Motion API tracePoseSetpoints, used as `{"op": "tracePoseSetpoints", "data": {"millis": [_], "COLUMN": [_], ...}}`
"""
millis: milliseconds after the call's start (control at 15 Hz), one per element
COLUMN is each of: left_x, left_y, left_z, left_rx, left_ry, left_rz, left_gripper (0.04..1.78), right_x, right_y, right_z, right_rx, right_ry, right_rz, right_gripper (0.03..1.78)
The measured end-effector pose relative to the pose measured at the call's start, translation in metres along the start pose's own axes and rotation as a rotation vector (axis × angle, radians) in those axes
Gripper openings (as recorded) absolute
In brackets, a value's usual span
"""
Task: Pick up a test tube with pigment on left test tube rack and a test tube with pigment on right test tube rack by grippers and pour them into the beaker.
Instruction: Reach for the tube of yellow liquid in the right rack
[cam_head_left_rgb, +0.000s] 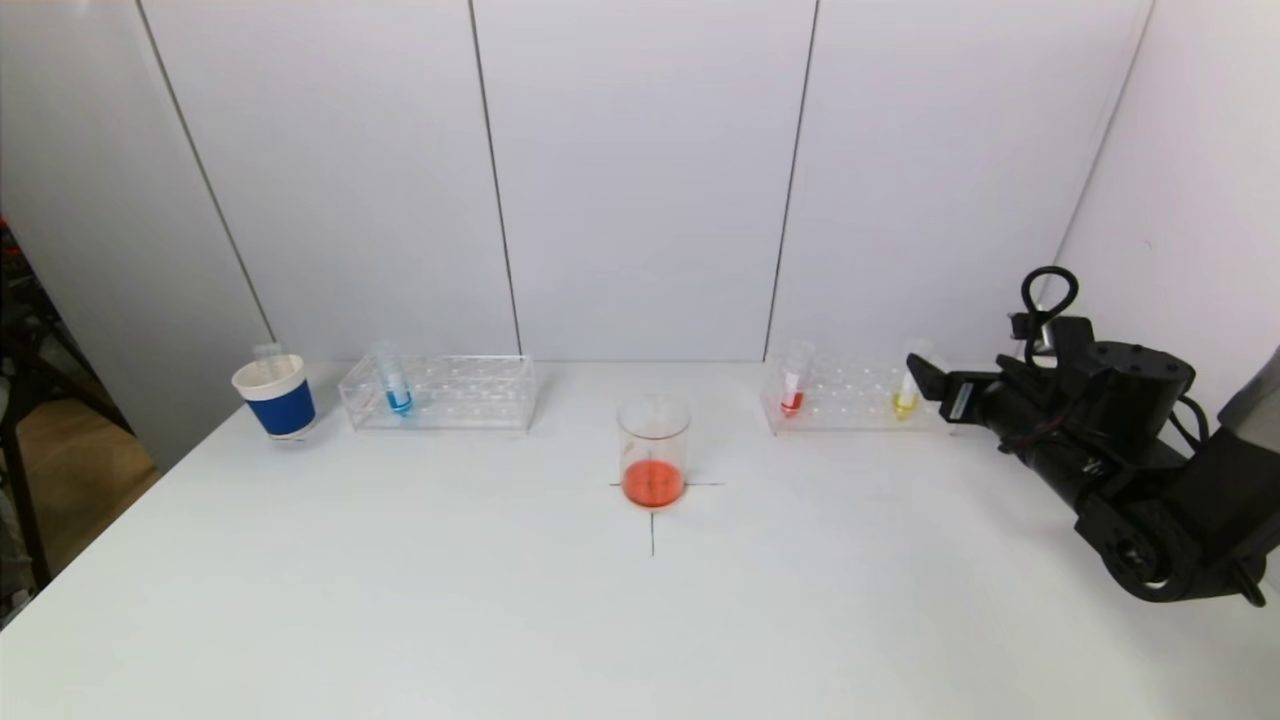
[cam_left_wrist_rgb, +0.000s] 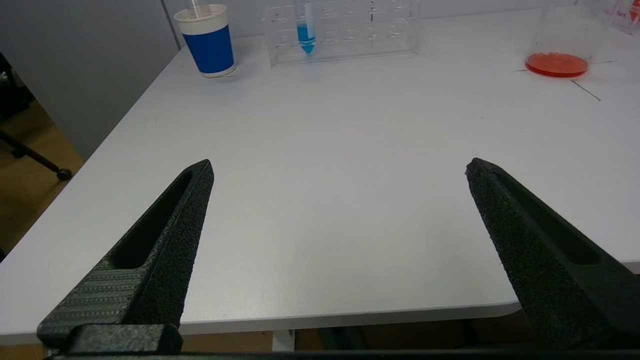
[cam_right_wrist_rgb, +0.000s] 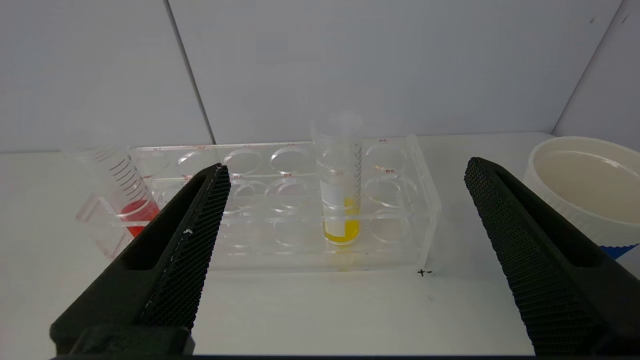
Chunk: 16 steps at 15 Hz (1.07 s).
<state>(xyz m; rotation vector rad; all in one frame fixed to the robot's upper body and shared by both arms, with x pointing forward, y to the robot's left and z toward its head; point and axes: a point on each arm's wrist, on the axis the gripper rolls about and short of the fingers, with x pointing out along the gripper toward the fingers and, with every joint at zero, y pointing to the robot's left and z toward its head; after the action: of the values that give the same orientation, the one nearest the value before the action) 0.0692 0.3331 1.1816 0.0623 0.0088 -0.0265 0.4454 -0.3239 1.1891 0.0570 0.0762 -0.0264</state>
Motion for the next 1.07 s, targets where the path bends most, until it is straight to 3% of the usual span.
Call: {"op": "tracePoseSetpoints", "data": {"millis": [1067], "left_x": [0.000], "left_y": [0.000], "left_z": [0.000], "left_rx": [0.000], "left_ry": [0.000], "left_rz": [0.000], "left_gripper": [1.76], "right_x": [0.037], "right_y": [-0.002], "right_z": [-0.026], "right_rx": [-0.002], "right_ry": [0.014], "right_rz": [-0.015], "right_gripper": [1.71]}}
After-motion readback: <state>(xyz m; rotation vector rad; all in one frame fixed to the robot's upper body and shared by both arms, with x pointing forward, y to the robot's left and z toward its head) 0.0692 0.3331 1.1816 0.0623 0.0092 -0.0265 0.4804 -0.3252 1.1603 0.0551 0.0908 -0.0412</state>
